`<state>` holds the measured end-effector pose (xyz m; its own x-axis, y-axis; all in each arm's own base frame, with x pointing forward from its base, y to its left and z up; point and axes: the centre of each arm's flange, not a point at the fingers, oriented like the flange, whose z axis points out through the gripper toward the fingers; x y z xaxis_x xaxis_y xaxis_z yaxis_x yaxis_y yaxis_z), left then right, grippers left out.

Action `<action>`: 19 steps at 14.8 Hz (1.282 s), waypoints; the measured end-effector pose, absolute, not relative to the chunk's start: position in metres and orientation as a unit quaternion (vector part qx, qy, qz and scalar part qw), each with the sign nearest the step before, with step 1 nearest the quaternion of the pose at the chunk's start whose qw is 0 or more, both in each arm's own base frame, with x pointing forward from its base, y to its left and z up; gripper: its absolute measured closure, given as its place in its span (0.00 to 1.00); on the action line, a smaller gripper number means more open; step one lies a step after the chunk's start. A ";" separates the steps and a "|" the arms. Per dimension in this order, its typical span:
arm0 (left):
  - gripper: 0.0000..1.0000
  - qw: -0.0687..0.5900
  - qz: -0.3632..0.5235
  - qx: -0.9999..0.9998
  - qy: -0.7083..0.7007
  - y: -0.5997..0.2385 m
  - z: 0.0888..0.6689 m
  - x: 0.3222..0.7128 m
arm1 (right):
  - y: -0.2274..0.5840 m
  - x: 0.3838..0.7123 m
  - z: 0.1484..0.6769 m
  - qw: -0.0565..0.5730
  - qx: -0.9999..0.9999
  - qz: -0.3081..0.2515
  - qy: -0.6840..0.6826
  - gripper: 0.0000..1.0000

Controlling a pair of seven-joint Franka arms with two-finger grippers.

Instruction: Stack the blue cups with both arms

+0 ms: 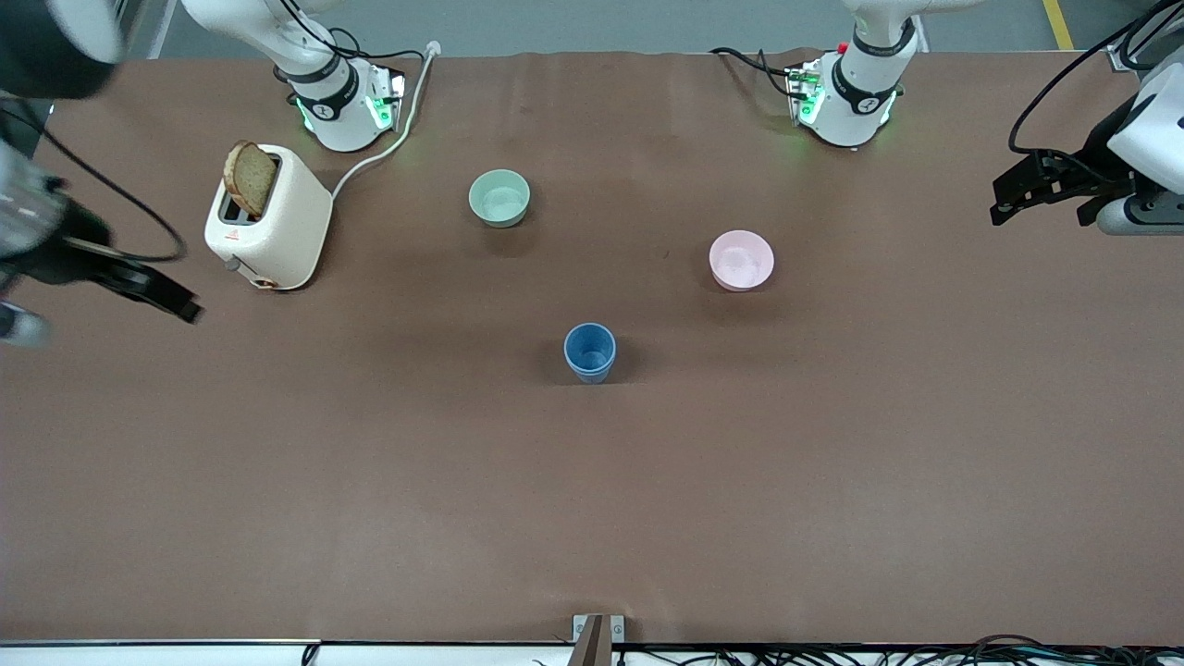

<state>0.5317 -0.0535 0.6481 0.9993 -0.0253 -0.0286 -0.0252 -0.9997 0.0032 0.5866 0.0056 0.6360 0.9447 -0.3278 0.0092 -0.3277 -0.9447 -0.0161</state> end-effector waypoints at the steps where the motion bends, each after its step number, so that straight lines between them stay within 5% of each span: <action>1: 0.00 0.001 -0.014 1.000 -0.013 -0.053 0.648 0.532 | -0.019 0.577 0.645 0.010 -0.987 -0.001 0.158 0.00; 7: 0.00 0.001 -0.014 1.000 -0.013 -0.054 0.648 0.532 | -0.106 0.533 0.679 0.017 -0.994 0.002 0.112 0.00; 19: 0.00 0.002 -0.012 1.000 -0.013 -0.054 0.651 0.532 | -0.077 0.535 0.678 -0.001 -0.997 0.007 0.080 0.00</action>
<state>0.5317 -0.0536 0.6506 0.9994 -0.0256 -0.0231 -0.0256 -0.9997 0.0036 0.5352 -0.0771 0.6780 0.9872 -0.1589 -0.0131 -0.1589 -0.9873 0.0039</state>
